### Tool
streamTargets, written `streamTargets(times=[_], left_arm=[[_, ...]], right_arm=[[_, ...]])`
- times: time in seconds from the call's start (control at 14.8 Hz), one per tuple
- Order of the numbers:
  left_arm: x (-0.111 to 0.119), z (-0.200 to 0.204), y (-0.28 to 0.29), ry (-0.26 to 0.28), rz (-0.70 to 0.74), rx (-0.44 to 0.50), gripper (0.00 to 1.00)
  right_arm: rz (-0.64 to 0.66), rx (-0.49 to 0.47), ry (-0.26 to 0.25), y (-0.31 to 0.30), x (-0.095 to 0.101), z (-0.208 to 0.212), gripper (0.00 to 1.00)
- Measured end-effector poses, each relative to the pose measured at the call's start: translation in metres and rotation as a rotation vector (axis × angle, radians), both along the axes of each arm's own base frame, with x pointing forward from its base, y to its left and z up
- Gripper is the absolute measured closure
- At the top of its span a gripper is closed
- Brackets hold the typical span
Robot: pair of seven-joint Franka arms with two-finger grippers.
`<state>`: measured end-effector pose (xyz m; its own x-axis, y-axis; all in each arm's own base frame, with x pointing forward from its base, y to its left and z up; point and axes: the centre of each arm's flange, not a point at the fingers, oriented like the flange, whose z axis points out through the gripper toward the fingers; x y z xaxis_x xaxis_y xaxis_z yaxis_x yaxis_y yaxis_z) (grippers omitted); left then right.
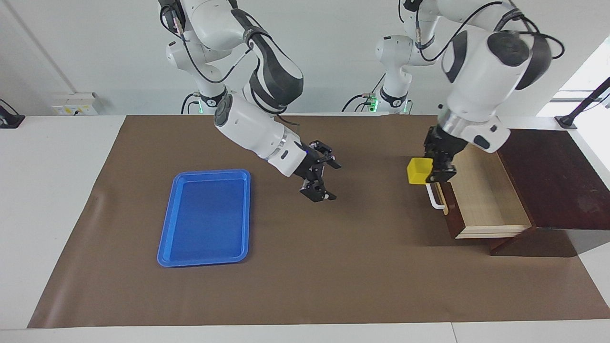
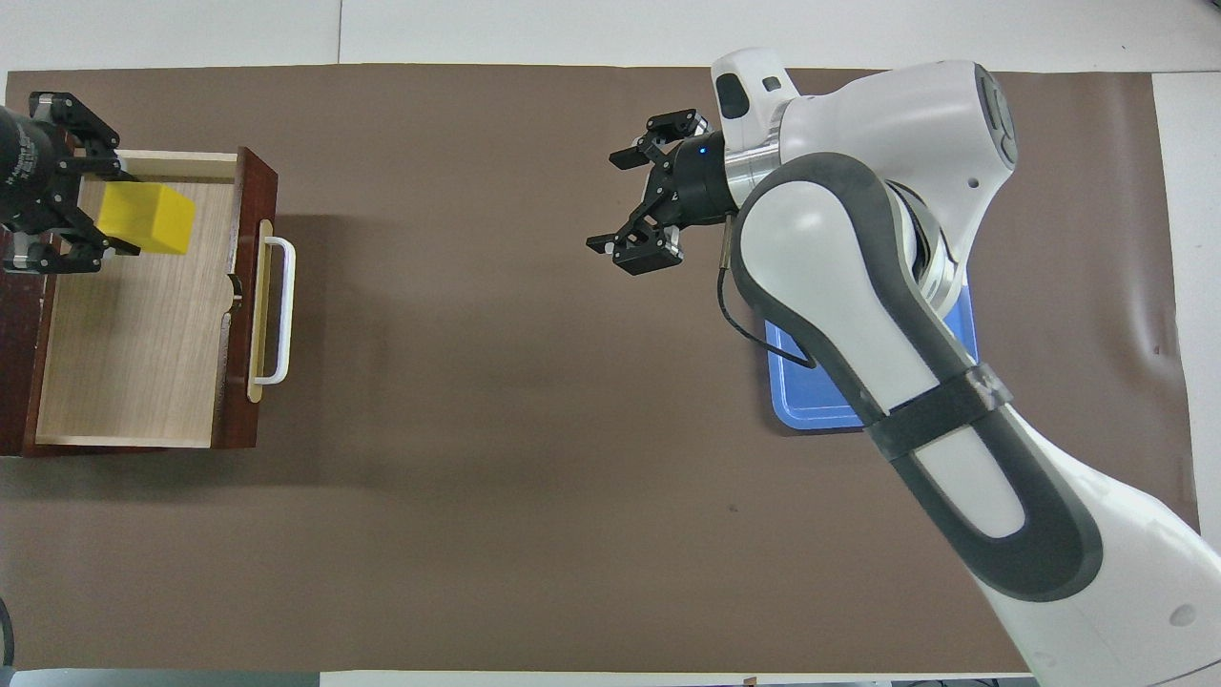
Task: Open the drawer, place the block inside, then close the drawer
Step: 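Carry the block into the open drawer with the left gripper while the right gripper withdraws, then lower the block into the drawer and open the left gripper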
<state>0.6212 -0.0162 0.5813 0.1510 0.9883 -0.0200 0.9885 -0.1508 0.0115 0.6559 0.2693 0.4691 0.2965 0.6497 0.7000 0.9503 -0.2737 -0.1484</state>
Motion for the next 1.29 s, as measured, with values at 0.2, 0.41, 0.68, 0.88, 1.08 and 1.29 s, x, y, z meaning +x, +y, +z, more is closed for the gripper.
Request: streamTargets(times=[0.2,0.41,0.68,0.88,1.08,1.29], left_arm=[[-0.005,-0.037,0.030,0.037,-0.021,0.005,0.44],[-0.013,-0.073,0.045,0.053,-0.010,0.030,0.44],[-0.021,-0.106,0.059,0.054,0.004,0.031,0.44],[-0.029,-0.124,0.060,0.066,0.006,0.031,0.44],[-0.036,-0.138,0.067,0.076,0.016,0.031,0.44],[-0.039,-0.140,0.069,0.074,0.016,0.031,0.27]], right_arm=[[-0.023,-0.047,0.030,-0.053,0.014,-0.006,0.00],[-0.054,-0.108,0.047,-0.106,0.025,-0.011,0.00],[-0.120,-0.219,0.075,-0.154,0.028,-0.006,0.00],[-0.174,-0.280,0.103,-0.172,0.023,0.012,0.00],[-0.216,-0.318,0.123,-0.202,0.018,0.027,0.00],[-0.276,-0.365,0.161,-0.241,0.008,0.046,0.00]])
